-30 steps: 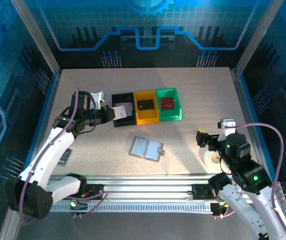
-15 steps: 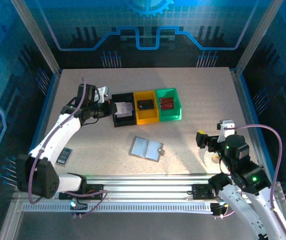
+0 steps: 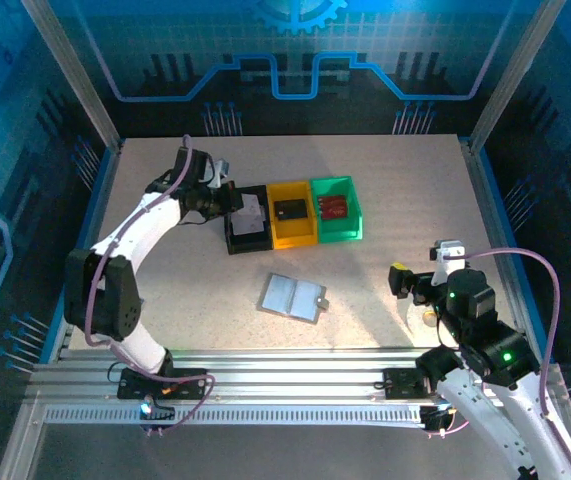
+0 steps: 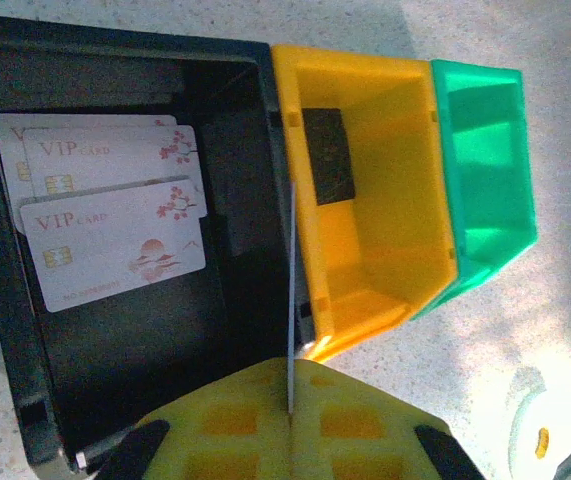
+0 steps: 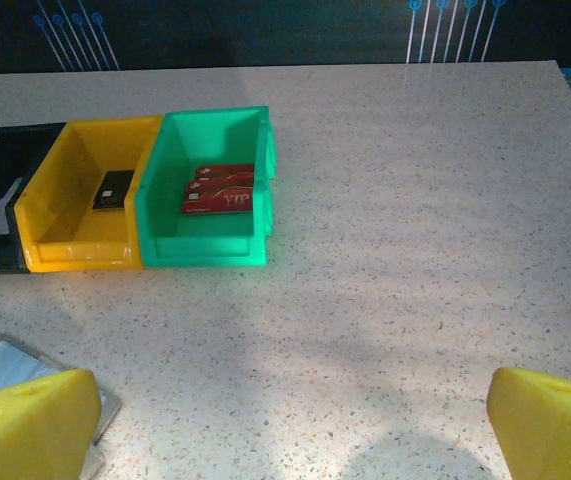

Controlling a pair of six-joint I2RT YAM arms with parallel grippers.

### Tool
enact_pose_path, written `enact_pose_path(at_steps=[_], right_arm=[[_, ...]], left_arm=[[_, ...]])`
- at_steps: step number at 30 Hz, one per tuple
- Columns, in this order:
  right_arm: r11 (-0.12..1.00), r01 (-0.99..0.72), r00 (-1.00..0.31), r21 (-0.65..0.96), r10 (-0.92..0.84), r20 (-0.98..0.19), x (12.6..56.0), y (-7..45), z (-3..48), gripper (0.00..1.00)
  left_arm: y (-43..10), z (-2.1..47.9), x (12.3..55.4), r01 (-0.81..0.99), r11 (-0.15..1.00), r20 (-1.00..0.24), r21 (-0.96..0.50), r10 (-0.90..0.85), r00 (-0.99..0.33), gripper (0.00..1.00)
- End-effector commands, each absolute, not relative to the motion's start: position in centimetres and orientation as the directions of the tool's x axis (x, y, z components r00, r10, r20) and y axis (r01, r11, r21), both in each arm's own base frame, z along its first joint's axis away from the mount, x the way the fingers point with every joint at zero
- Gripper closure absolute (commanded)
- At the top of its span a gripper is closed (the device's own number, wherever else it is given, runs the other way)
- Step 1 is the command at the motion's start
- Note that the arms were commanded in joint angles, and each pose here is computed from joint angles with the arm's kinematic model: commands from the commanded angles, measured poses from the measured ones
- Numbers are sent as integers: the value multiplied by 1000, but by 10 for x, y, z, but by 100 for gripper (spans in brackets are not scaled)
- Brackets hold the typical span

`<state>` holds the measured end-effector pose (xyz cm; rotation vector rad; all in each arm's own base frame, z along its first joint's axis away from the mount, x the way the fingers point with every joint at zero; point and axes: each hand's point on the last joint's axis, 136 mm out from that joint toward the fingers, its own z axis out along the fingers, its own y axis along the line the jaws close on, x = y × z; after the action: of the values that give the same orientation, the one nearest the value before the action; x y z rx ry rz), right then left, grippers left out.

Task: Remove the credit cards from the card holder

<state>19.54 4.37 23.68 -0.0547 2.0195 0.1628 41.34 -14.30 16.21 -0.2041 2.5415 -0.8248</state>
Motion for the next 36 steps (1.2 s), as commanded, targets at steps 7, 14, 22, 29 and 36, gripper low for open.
enact_pose_path(at_steps=[7,14,22,29,36], right_arm=[[985,-147,-435,89,16,-900,198,52,236,0],[985,-152,-438,86,11,-899,198,53,234,0],[984,-155,-443,84,7,-896,198,54,233,0],[984,-156,-442,82,4,-897,199,54,233,0],[983,-163,-440,83,2,-898,199,55,233,0]], left_arm=[[-134,132,429,-46,832,-321,-552,-264,-909,100],[-135,118,443,-66,839,-287,-540,-257,-923,100],[-136,97,450,-83,849,-251,-523,-246,-936,100],[-138,84,457,-105,845,-218,-523,-253,-943,100],[-140,81,463,-110,838,-207,-535,-256,-944,100]])
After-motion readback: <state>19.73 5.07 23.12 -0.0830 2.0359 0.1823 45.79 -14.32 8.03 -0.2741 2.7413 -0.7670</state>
